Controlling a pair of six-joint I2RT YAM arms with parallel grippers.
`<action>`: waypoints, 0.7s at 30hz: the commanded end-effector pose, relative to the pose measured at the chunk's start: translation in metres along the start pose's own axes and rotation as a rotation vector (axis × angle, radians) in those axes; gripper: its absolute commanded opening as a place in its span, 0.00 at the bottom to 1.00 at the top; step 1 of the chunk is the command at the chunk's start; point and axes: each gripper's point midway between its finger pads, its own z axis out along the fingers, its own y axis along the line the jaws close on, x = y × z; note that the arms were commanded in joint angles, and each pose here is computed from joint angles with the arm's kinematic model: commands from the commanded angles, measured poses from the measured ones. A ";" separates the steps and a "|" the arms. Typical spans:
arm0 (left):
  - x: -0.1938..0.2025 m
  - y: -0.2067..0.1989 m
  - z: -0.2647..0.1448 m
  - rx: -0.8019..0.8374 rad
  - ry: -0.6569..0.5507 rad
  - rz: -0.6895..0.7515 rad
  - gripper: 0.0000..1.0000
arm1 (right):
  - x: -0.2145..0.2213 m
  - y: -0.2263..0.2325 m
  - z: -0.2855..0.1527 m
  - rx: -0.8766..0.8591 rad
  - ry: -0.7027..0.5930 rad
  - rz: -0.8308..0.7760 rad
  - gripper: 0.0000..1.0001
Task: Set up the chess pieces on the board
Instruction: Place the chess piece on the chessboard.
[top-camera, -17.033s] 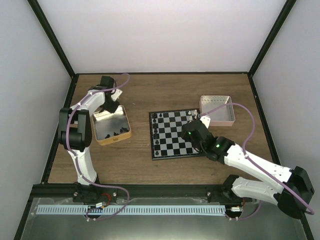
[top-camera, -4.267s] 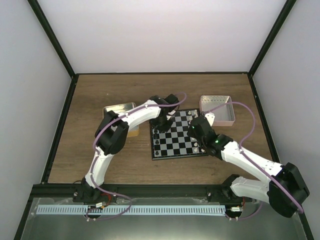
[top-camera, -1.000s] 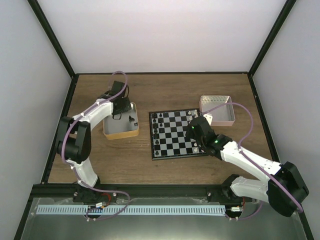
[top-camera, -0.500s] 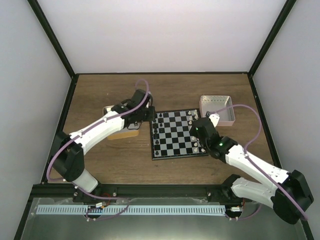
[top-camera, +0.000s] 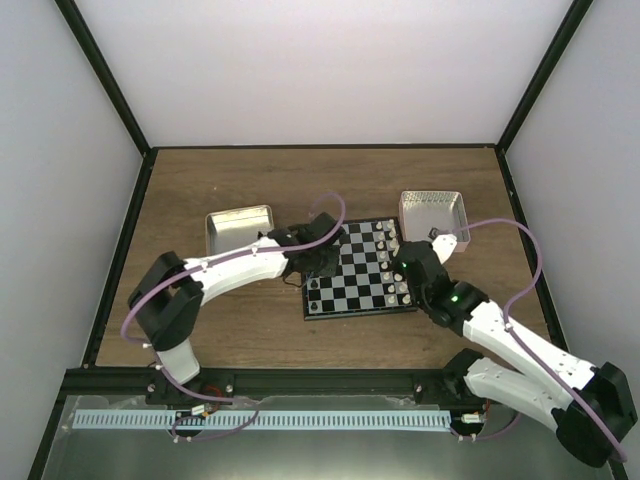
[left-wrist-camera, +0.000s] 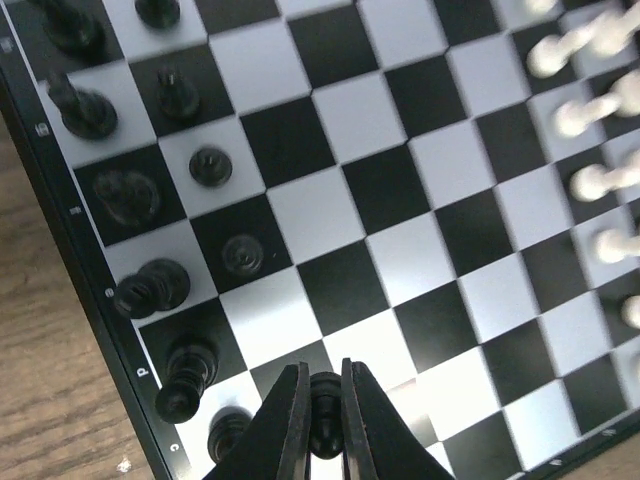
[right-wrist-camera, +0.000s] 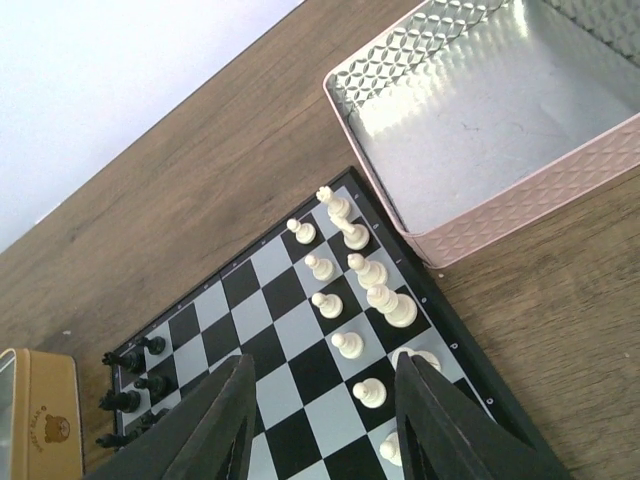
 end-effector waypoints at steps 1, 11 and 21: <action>0.009 0.005 0.015 -0.079 0.044 0.016 0.06 | -0.014 -0.014 -0.005 0.051 -0.073 0.019 0.40; 0.011 0.003 0.040 -0.126 0.070 0.054 0.06 | -0.008 -0.016 -0.003 0.049 -0.058 0.018 0.41; 0.009 0.010 0.047 -0.182 0.073 0.067 0.07 | -0.006 -0.018 -0.002 0.050 -0.053 0.014 0.41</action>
